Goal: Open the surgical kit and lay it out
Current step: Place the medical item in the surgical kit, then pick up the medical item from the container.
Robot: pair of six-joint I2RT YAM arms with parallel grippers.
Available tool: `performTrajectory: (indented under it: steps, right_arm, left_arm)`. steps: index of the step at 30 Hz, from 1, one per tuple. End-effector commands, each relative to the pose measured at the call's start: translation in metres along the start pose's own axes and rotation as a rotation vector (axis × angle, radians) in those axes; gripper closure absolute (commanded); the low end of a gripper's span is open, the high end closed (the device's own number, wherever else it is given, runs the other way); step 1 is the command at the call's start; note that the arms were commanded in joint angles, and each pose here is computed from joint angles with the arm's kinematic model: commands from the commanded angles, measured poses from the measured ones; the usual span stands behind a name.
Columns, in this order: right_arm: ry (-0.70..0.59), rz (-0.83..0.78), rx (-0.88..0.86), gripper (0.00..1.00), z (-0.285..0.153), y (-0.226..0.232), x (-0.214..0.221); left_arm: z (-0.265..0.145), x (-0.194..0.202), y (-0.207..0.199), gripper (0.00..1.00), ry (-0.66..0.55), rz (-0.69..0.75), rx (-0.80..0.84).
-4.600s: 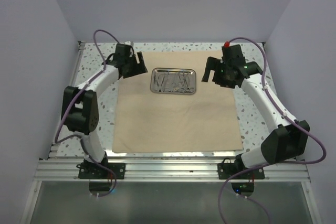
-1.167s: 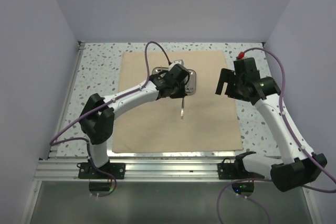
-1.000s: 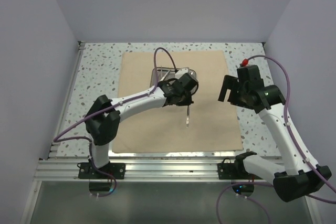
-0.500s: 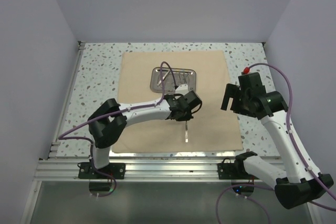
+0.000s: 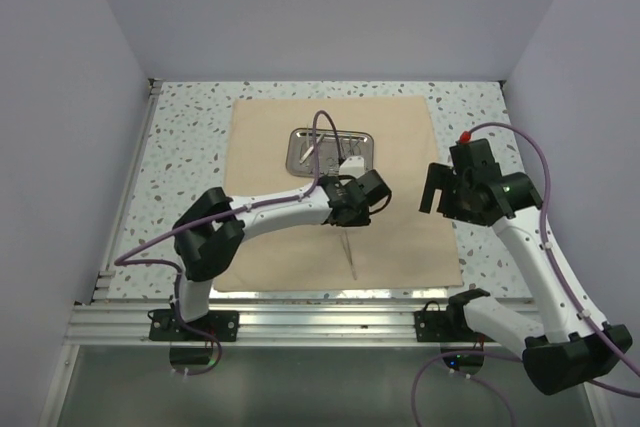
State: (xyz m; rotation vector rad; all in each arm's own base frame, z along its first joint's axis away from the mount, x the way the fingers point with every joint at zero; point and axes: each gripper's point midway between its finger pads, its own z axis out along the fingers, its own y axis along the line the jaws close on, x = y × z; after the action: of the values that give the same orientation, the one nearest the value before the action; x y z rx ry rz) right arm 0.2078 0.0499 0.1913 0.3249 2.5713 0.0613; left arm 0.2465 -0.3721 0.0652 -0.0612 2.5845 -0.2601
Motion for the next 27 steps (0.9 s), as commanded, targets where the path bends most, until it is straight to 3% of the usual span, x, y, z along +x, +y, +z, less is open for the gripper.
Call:
performTrajectory:
  steps: [1, 7, 14, 20, 23, 27]
  right_arm:
    - [-0.035, -0.015, 0.000, 0.11, -0.001, 0.003, -0.013]
    - [-0.084, -0.015, 0.001, 0.11, -0.009, 0.006, -0.032]
    - [-0.127, -0.004, -0.044, 0.10, -0.016, 0.013, -0.040]
    - [-0.133, 0.016, -0.073, 0.09, -0.017, 0.020, -0.043]
    - [-0.130, 0.014, -0.078, 0.09, -0.015, 0.023, -0.046]
    - [-0.131, 0.017, -0.083, 0.08, -0.012, 0.025, -0.047]
  left_arm:
    - [-0.024, -0.045, -0.018, 0.62, -0.118, 0.063, 0.014]
    - [-0.027, -0.123, 0.003, 0.49, -0.193, 0.155, -0.026]
    - [0.012, -0.209, 0.087, 0.50, -0.227, 0.131, -0.075]
    - [0.057, -0.269, 0.125, 0.60, -0.226, 0.064, -0.060]
    - [0.076, -0.291, 0.126, 0.63, -0.234, 0.043, -0.024]
    - [0.099, -0.304, 0.127, 0.76, -0.238, 0.033, -0.015]
